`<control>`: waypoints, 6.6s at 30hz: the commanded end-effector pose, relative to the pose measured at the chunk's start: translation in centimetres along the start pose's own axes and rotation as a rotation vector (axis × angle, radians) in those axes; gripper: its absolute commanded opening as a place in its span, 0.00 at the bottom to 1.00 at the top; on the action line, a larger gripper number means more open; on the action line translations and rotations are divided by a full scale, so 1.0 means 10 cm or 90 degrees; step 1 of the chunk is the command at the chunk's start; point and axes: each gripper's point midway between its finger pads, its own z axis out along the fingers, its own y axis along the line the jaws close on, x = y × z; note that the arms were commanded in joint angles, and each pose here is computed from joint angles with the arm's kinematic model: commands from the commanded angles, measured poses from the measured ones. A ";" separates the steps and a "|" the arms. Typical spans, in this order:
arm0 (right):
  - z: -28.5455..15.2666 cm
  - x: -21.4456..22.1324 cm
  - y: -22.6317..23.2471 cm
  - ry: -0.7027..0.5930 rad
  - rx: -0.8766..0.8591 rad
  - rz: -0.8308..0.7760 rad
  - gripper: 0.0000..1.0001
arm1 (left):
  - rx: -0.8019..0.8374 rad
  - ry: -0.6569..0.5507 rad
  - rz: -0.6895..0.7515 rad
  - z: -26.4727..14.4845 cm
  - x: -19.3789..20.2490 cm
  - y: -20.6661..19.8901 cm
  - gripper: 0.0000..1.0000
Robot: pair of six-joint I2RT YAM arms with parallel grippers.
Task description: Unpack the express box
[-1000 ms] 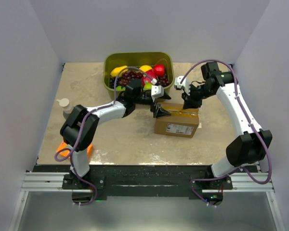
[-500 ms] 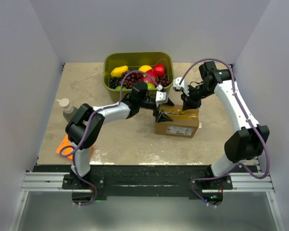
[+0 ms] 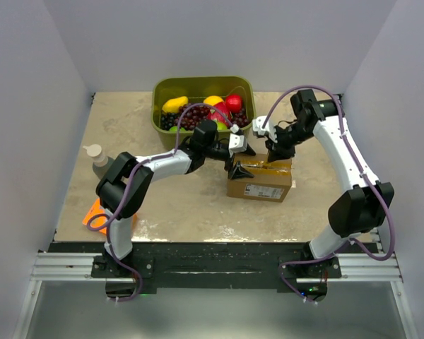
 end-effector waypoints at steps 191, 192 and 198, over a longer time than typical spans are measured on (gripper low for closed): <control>-0.92 1.30 0.74 0.157 0.185 0.418 0.00 | -0.091 0.214 -0.145 0.13 1.24 0.41 0.70; -0.83 1.34 0.81 0.157 0.168 0.433 0.00 | -0.091 0.214 -0.144 0.13 1.24 0.41 0.69; -0.61 1.46 0.93 0.149 0.175 0.463 0.00 | -0.093 0.220 -0.148 0.09 1.25 0.37 0.69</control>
